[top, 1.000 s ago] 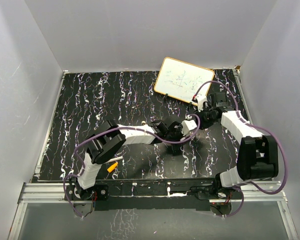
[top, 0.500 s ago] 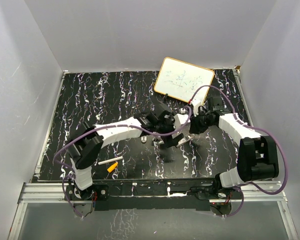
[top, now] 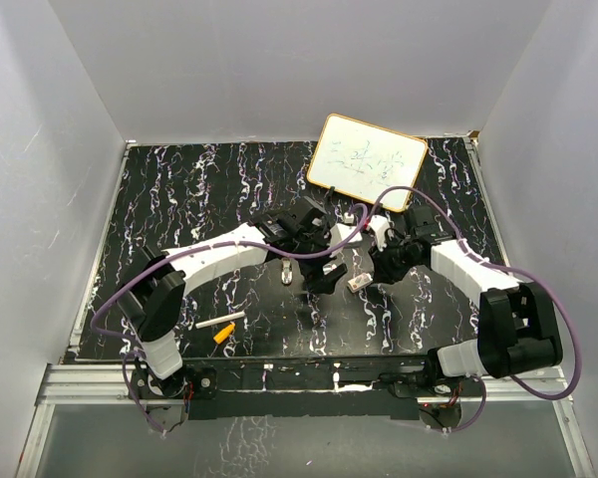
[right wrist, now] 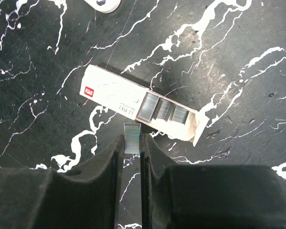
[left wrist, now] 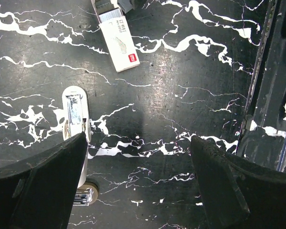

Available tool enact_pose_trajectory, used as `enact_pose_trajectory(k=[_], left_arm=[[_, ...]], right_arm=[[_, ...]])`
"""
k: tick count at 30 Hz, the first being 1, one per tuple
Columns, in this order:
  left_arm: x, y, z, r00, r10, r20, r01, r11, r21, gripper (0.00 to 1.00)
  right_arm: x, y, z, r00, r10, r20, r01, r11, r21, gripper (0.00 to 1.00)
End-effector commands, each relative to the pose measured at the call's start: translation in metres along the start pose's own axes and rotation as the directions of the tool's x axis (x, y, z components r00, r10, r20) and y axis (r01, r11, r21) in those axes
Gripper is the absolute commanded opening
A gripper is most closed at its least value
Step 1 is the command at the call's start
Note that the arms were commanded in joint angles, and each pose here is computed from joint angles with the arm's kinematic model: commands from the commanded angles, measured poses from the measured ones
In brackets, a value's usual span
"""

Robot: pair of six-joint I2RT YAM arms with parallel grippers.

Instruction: Load the staples into the stapler

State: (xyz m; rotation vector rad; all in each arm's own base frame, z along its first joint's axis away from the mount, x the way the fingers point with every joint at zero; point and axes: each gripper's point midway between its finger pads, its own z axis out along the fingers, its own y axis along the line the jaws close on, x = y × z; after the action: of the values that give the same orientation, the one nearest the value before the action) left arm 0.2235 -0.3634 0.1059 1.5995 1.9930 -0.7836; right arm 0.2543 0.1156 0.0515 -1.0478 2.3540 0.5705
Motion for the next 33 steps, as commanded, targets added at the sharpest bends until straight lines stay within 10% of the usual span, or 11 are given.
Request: enact_pose_trajectory(k=[1, 14, 33], left_arm=[[-0.018, -0.004, -0.029, 0.998, 0.018, 0.057, -0.017, 1.0, -0.014, 0.87], [-0.019, 0.003, -0.033, 0.998, 0.008, 0.063, -0.005, 0.999, -0.045, 0.87], [-0.019, 0.003, -0.032, 0.998, 0.006, 0.07, -0.003, 0.999, -0.04, 0.87]], right_arm=[[-0.002, 0.007, -0.004, 0.994, -0.112, 0.02, 0.112, 0.994, 0.0, 0.16], [0.011, 0.013, 0.009, 0.992, -0.124, -0.017, 0.123, 0.992, -0.019, 0.33], [0.023, 0.007, 0.008, 0.971, -0.232, -0.048, 0.233, 0.972, 0.015, 0.3]])
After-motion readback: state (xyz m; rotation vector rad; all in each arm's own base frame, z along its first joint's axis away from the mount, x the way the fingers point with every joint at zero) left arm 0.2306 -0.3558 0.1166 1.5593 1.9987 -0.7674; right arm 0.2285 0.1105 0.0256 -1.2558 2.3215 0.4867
